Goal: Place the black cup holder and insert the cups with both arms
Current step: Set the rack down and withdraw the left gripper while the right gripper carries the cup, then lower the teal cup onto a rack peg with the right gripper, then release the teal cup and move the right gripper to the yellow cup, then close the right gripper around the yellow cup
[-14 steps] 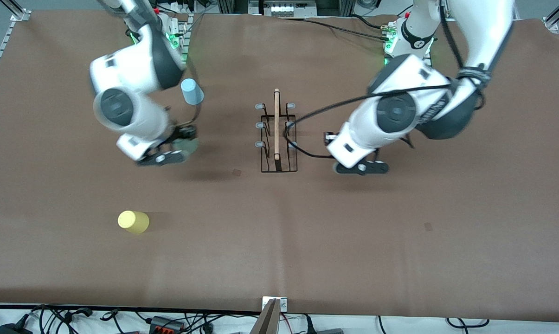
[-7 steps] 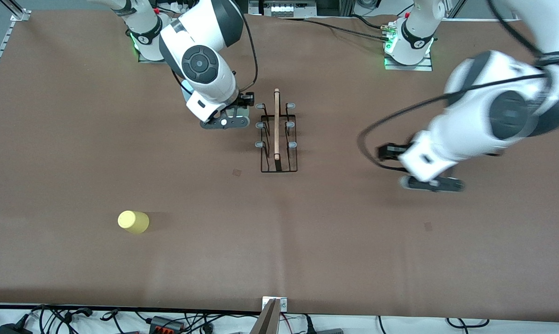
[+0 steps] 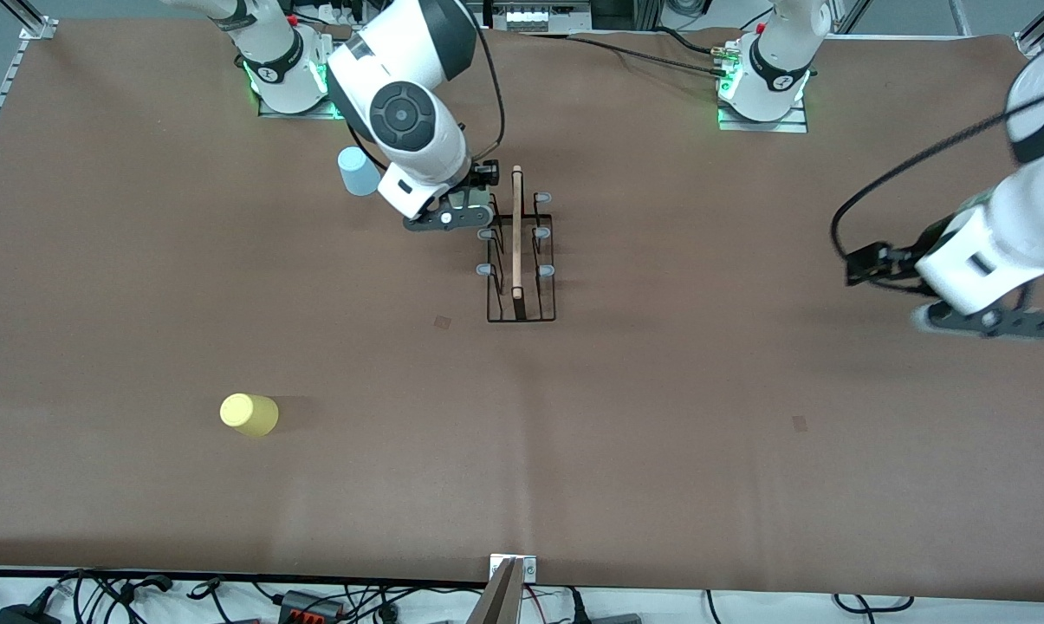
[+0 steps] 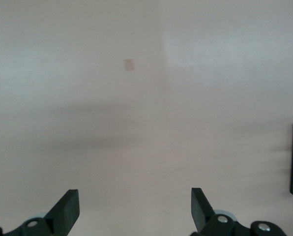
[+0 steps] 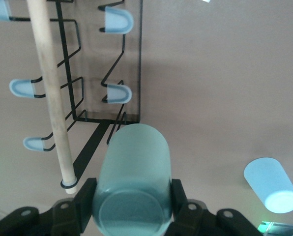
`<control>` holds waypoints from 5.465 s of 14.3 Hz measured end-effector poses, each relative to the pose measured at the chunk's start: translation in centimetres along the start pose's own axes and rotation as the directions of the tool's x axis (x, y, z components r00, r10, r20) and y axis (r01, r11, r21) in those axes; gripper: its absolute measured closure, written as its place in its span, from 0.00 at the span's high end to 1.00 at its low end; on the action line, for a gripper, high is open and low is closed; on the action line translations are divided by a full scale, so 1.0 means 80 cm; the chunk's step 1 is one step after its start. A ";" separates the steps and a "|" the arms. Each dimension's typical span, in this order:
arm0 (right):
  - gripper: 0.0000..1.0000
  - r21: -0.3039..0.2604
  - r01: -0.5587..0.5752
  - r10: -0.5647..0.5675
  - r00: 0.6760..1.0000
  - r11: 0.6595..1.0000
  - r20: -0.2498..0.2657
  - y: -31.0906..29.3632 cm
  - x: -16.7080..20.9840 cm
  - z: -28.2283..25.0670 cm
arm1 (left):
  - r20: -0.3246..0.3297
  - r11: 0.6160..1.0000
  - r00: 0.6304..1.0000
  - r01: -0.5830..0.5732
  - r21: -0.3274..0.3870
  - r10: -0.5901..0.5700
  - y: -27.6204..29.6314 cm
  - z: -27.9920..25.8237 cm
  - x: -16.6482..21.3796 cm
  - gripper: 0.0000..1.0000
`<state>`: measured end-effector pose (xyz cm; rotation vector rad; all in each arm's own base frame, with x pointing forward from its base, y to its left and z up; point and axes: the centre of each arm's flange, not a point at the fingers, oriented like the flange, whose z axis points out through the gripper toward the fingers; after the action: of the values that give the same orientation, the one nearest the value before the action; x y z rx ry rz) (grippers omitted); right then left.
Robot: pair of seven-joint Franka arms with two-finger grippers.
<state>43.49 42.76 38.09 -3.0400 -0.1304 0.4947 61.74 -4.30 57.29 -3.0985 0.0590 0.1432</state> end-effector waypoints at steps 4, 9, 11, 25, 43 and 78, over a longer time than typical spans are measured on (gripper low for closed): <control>0.66 0.004 0.006 -0.006 1.000 1.000 -0.010 -0.007 0.002 0.009 | -0.044 0.991 0.990 0.133 -0.011 -0.133 -0.072 -0.038 -0.025 1.00; 0.66 0.004 0.014 -0.014 1.000 1.000 -0.015 -0.016 0.004 0.022 | -0.027 0.991 0.990 0.135 -0.022 -0.135 -0.076 -0.031 -0.057 1.00; 0.66 -0.002 0.017 -0.017 1.000 1.000 -0.008 -0.019 0.005 0.032 | -0.035 0.989 0.988 0.147 -0.020 -0.148 -0.083 -0.025 -0.074 1.00; 0.80 -0.018 0.005 -0.005 1.000 1.000 0.005 -0.031 0.022 0.086 | -0.060 0.986 0.984 0.166 -0.025 -0.167 -0.096 -0.026 -0.085 1.00; 1.00 0.046 -0.394 0.392 0.884 0.918 -0.254 0.339 0.250 -0.096 | -0.066 0.989 0.987 0.145 -0.025 -0.146 -0.081 -0.029 -0.084 1.00; 1.00 -0.088 0.037 -0.060 0.959 0.995 -0.278 0.533 0.380 0.035 | -0.086 0.988 0.985 0.142 -0.067 -0.148 -0.074 -0.036 -0.080 1.00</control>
<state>74.50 3.32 22.83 -3.1370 -0.2149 0.0519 55.89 1.75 60.95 -3.1539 -0.1716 -0.0010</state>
